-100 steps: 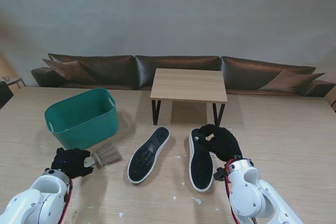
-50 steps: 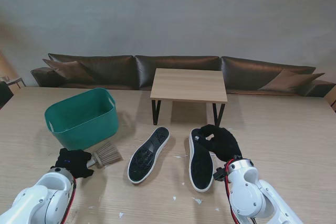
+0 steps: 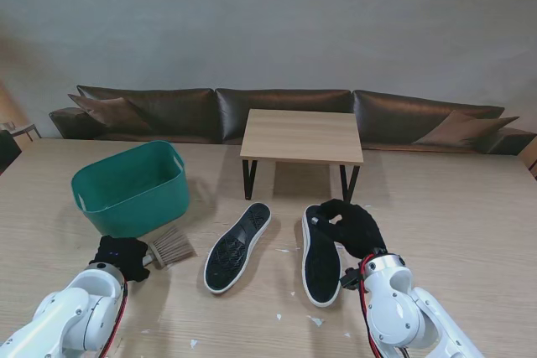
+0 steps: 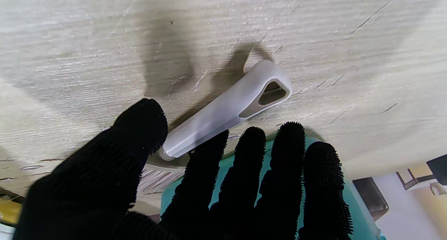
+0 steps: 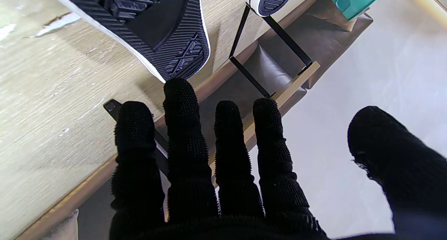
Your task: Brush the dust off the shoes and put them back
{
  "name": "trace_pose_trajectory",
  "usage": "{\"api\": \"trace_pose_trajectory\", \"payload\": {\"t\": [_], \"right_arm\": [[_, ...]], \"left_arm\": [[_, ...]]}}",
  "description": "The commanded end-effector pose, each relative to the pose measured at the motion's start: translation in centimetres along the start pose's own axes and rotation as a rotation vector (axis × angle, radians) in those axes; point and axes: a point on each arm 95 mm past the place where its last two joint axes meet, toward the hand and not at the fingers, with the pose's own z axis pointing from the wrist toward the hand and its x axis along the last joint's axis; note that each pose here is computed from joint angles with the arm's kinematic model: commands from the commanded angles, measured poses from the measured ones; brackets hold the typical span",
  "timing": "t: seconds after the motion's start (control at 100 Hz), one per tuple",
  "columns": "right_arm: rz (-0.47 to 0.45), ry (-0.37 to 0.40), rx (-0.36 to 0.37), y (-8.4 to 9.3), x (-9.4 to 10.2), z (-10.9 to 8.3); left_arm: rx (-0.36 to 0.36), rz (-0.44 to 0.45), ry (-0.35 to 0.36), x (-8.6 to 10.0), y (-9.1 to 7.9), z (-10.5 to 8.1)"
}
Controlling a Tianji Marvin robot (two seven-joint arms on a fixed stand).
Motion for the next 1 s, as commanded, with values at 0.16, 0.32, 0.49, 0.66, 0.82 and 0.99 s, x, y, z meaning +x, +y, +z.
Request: {"api": "trace_pose_trajectory", "payload": {"t": [0.16, 0.32, 0.49, 0.66, 0.82, 0.99], "right_arm": [[0.02, 0.0, 0.014, -0.4, 0.1, 0.0], [0.024, -0.003, 0.014, -0.4, 0.0, 0.0], [0.03, -0.007, 0.01, -0.4, 0.0, 0.0], [0.032, -0.012, 0.012, -0.4, -0.1, 0.1], [0.032, -0.014, 0.018, -0.5, -0.1, 0.1], [0.032, -0.014, 0.024, -0.6, -0.1, 0.0]], "left_arm": [[-0.049, 0.04, 0.013, 0.2, 0.3, 1.2], [-0.052, 0.063, 0.036, 0.6, 0.4, 1.7], [-0.038, 0.063, 0.06, 0.9, 0.7, 2.0], [0.002, 0.056, 0.095, 0.8, 0.5, 1.8], [0.05, 0.02, 0.106, 0.5, 0.2, 1.5], [0.048, -0.049, 0.12, 0.4, -0.1, 1.2]]}}
